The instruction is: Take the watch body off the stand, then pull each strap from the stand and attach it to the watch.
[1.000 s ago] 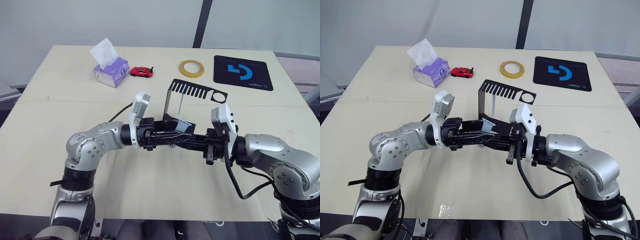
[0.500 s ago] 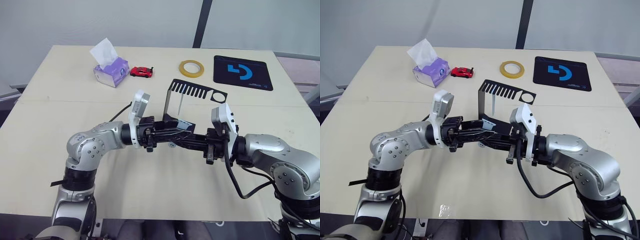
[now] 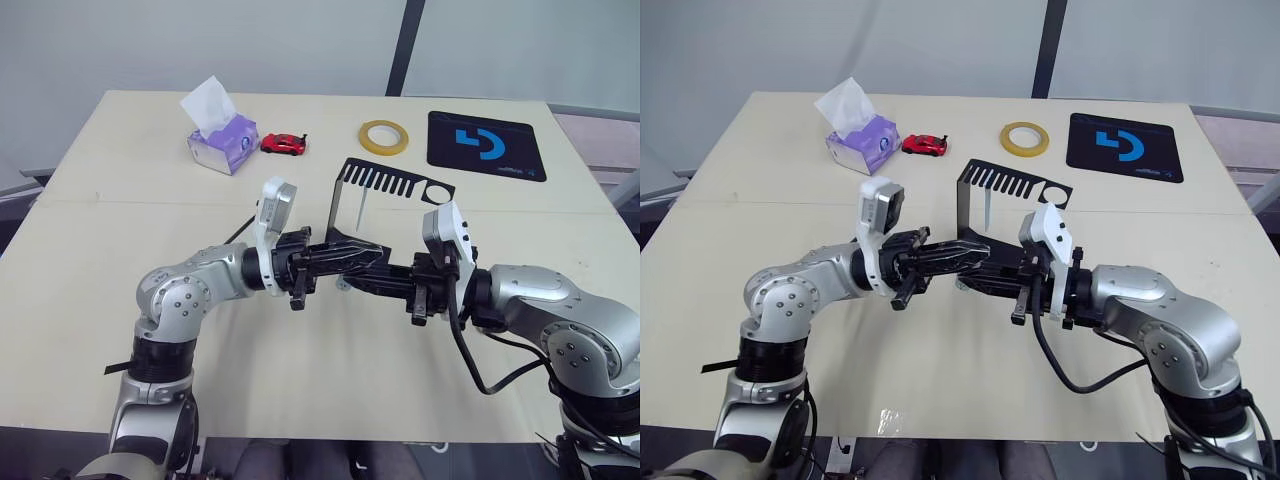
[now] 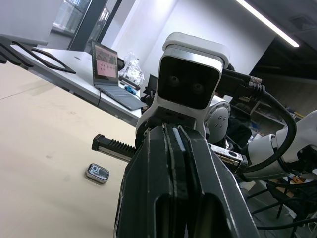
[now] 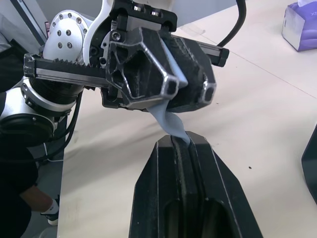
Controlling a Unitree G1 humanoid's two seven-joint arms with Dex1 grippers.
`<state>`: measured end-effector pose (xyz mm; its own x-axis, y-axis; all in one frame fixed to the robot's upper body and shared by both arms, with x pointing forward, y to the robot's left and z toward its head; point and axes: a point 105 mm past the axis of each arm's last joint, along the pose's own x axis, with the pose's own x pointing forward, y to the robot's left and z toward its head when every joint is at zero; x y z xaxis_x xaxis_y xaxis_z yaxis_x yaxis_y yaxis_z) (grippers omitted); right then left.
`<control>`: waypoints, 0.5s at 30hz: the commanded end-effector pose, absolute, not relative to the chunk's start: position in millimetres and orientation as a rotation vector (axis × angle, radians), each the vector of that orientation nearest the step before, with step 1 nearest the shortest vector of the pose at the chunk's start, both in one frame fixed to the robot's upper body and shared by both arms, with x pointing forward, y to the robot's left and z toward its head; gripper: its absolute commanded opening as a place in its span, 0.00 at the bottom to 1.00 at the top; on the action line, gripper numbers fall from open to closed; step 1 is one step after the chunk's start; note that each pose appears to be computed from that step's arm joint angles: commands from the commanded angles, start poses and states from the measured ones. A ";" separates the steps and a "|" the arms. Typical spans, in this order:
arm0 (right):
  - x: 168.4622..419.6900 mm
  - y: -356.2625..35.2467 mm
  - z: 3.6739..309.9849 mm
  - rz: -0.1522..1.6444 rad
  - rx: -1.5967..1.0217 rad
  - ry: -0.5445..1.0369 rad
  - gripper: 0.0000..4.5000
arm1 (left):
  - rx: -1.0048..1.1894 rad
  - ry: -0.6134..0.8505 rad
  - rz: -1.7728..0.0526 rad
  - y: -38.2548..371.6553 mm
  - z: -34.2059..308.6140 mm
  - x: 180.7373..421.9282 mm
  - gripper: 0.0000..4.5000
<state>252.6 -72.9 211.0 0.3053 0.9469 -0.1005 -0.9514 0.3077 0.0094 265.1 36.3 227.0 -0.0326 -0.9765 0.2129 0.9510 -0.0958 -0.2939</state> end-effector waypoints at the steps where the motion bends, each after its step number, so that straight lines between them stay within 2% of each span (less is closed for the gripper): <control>1: 247.0 -70.4 224.5 1.285 -0.063 0.033 0.00 | -0.382 0.076 -1.610 37.3 225.6 264.3 0.08; 3: 247.0 -70.6 224.6 1.285 -0.065 0.034 0.00 | -0.376 0.049 -1.616 37.0 227.3 265.2 0.27; 5: 246.7 -70.8 224.6 1.285 -0.066 0.035 0.00 | -0.360 0.021 -1.619 36.9 229.5 265.6 0.41; 9: 246.5 -71.2 224.4 1.285 -0.067 0.037 0.00 | -0.352 0.009 -1.617 37.2 231.1 267.6 0.74; 15: 246.6 -71.1 225.0 1.285 -0.067 0.038 0.00 | -0.344 0.010 -1.600 36.6 230.4 271.0 0.74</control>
<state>251.2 -71.8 213.8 0.2919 0.9520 -0.0922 -0.9556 0.2944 0.0152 274.6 38.0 221.9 0.0030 -0.9802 0.1979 0.9647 -0.0492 -0.2586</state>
